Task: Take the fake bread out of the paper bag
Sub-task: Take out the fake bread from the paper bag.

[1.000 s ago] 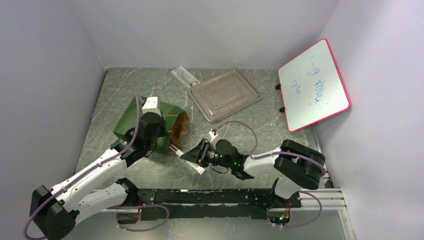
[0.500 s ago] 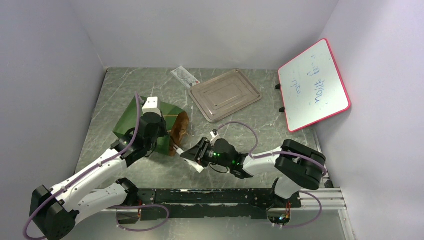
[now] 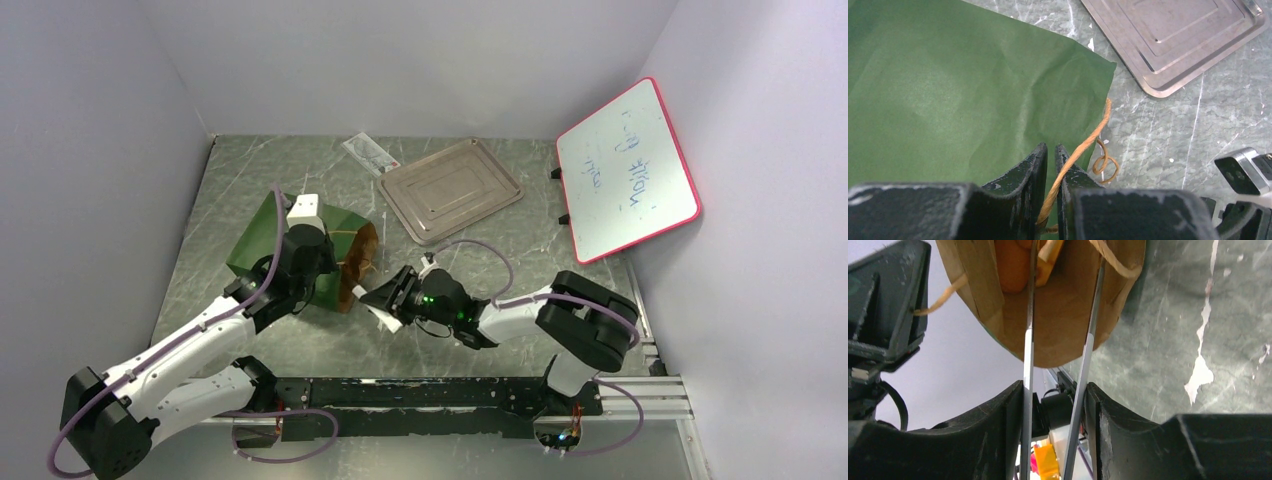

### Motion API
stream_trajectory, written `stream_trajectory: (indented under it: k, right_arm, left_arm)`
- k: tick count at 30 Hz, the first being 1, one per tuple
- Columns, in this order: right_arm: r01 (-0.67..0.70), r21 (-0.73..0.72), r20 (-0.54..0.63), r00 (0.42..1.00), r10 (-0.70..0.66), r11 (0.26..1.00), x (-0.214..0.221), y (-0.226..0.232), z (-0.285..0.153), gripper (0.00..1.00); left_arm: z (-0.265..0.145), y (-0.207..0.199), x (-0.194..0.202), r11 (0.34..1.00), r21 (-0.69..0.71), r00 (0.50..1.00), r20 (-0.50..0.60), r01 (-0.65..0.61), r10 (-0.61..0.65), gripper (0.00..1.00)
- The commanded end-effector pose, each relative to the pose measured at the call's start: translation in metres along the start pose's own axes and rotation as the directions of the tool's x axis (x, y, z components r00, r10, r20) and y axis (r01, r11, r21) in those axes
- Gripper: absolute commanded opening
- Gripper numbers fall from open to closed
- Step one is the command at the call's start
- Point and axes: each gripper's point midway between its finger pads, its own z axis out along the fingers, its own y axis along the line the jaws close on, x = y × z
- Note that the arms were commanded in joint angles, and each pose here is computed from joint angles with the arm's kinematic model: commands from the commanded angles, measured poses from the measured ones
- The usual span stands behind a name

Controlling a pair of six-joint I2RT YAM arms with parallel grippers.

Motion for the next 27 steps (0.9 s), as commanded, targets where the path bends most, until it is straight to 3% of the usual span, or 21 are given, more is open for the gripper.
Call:
stream_trajectory:
  k: [1,16,18,22,27]
  right_arm:
    - [-0.018,-0.053,0.037,0.999,0.02,0.998,-0.016,0.019,0.012,0.47]
    - [-0.044,-0.025,0.042,0.998,0.045,0.999,-0.037,0.008,0.052,0.48]
    - [-0.048,-0.019,0.039,0.998,0.049,0.999,-0.038,0.006,0.055,0.42]
    - [-0.071,-0.021,0.042,0.997,0.072,0.997,-0.037,0.0,0.052,0.13]
    - [-0.097,-0.035,0.062,0.993,0.099,0.995,-0.039,-0.003,0.039,0.0]
  left_arm:
    - [-0.001,-0.011,-0.012,0.999,0.035,0.999,0.032,0.017,-0.018,0.07]
    - [0.003,-0.015,-0.001,0.998,0.052,1.0,0.012,0.017,-0.018,0.07]
    - [0.003,-0.015,-0.002,0.999,0.052,1.0,0.014,0.015,-0.016,0.07]
    - [0.002,-0.015,-0.006,0.999,0.052,1.0,0.026,0.016,-0.017,0.07]
    - [0.003,-0.015,-0.006,0.999,0.046,0.999,0.03,0.02,-0.022,0.07]
